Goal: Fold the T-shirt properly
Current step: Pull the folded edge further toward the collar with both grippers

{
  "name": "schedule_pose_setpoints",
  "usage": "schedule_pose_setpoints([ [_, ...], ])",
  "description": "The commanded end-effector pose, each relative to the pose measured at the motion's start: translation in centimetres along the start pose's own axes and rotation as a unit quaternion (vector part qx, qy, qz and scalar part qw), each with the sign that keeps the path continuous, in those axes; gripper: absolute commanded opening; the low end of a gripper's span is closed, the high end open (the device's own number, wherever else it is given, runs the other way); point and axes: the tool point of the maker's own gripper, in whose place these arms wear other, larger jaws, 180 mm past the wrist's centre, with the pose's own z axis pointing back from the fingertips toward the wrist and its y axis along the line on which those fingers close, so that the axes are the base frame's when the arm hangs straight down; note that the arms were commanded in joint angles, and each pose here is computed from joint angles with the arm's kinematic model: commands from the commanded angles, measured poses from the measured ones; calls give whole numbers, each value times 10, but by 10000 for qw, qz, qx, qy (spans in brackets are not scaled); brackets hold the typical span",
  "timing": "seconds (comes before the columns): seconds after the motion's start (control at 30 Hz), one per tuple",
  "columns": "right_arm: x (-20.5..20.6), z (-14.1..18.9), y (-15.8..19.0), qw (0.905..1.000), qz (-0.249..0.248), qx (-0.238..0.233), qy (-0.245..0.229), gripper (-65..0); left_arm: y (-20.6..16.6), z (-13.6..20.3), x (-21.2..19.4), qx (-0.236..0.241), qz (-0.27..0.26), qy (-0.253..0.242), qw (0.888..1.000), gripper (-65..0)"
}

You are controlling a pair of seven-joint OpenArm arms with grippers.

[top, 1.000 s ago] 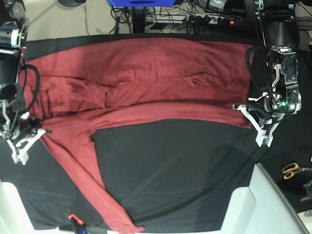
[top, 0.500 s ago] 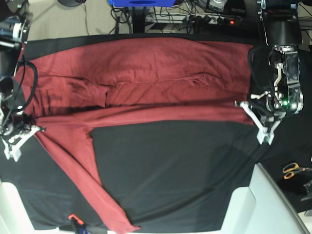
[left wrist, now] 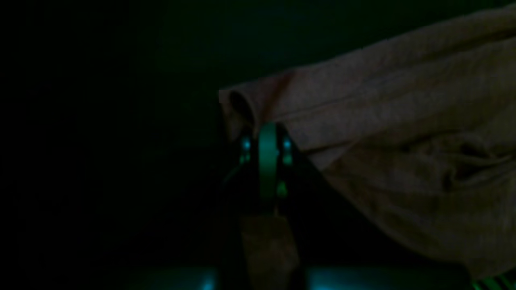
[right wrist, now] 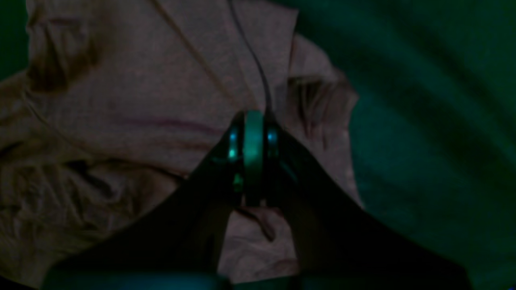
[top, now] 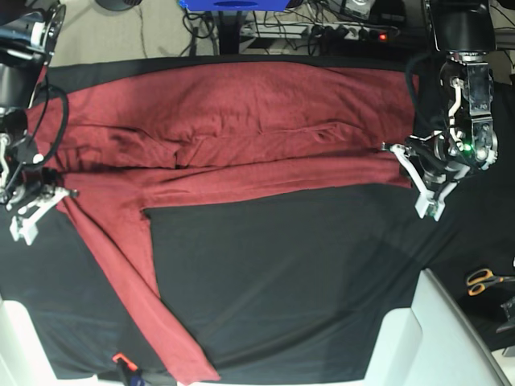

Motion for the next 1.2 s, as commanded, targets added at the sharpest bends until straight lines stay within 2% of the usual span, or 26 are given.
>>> schedule_pose_setpoints([
  [0.0,15,7,-4,9998,-38,-25,-218,-650,8,6,9,108,-36,-145,9998,-650],
  [0.13,9,8,-10,9995,-235,-36,-226,-650,4,5,3,81,-73,-77,9999,-650],
  [0.47,-8,3,-13,9996,-244,-66,-97,-650,0,2,-14,46,-68,105,9999,-650],
  [1.17,-9,3,-13,9996,-254,-67,-78,-650,1,-5,-28,19,42,311,9995,-650],
])
